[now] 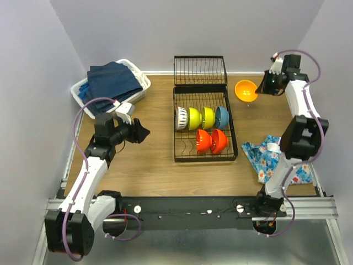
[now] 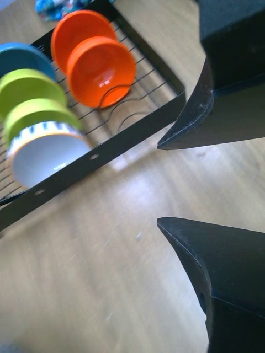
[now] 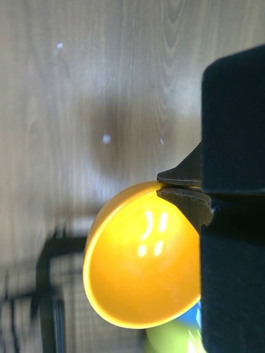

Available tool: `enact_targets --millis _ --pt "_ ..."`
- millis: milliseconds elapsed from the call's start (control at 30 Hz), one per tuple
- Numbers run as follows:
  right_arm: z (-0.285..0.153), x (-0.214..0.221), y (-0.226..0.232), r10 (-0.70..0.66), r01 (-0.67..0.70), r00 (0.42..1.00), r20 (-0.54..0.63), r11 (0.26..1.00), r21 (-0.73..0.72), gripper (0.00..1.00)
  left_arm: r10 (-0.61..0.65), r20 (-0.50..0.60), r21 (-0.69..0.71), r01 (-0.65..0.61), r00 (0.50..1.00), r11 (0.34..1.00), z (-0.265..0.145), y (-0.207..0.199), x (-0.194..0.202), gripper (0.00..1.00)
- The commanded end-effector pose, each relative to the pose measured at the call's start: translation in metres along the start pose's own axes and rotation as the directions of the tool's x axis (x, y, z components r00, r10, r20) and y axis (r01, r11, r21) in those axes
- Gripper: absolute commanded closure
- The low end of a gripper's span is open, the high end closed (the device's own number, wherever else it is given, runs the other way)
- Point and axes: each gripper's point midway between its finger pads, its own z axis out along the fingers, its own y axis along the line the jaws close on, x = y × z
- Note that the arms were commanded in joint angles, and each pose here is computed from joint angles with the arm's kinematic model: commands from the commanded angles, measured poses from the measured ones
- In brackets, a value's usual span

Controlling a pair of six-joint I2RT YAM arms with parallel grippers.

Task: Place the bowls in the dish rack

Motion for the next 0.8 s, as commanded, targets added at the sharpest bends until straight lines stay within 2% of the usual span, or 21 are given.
enact_targets --millis 0,33,67,100,133,167,233,267,333,400,500,767 --pt "-0.079 0.003 0.107 -0.201 0.219 0.974 0.107 0.955 -0.198 0.99 0.217 0.051 -0.124 -0.209 0.975 0.970 -0.018 0.018 -0.050 0.39" --pt "-0.081 0.017 0.121 -0.241 0.256 0.966 0.093 0.942 -0.219 0.99 0.238 0.045 -0.135 -0.230 0.970 0.964 -0.020 0.020 -0.054 0.39" --pt "-0.082 0.035 0.154 -0.312 0.322 0.947 0.082 0.908 -0.267 0.99 0.255 0.040 -0.137 -0.248 0.966 0.959 -0.021 0.020 -0.056 0.38" --pt "-0.098 0.042 0.173 -0.369 0.388 0.922 0.119 0.877 -0.283 0.99 0.268 0.030 -0.140 -0.261 0.963 0.955 -0.023 0.020 -0.060 0.38" --pt "-0.094 0.066 0.184 -0.407 0.412 0.910 0.084 0.859 -0.305 0.99 0.282 0.028 -0.140 -0.276 0.959 0.951 -0.024 0.020 -0.063 0.38" --pt "-0.098 0.086 0.217 -0.477 0.476 0.874 0.092 0.804 -0.357 1.00 0.281 0.025 -0.152 -0.274 0.959 0.950 -0.025 0.021 -0.066 0.37" --pt "-0.106 0.115 0.238 -0.558 0.549 0.824 0.099 0.741 -0.388 0.99 0.255 0.012 -0.157 -0.250 0.967 0.955 -0.026 0.022 -0.069 0.37" --pt "-0.109 0.136 0.259 -0.612 0.590 0.784 0.102 0.685 -0.428 0.99 0.250 0.007 -0.148 -0.246 0.968 0.958 -0.026 0.020 -0.070 0.37" --pt "-0.110 0.159 0.269 -0.689 0.652 0.718 0.098 0.616 -0.442 0.99 0.221 -0.030 -0.137 -0.223 0.975 0.965 -0.024 0.021 -0.067 0.37" --pt "-0.111 0.191 0.287 -0.774 0.711 0.624 0.102 0.509 -0.485 0.99 0.196 -0.060 -0.141 -0.203 0.979 0.969 -0.023 0.023 -0.065 0.37" --pt "-0.110 0.226 0.309 -0.860 0.765 0.497 0.113 0.373 -0.525 0.99 0.213 -0.049 -0.144 -0.218 0.976 0.965 -0.028 0.020 -0.068 0.35" --pt "-0.102 0.307 0.350 -0.956 0.762 0.251 0.151 0.100 -0.639 0.99 0.295 -0.053 -0.123 -0.299 0.954 0.946 -0.047 0.008 -0.061 0.35"
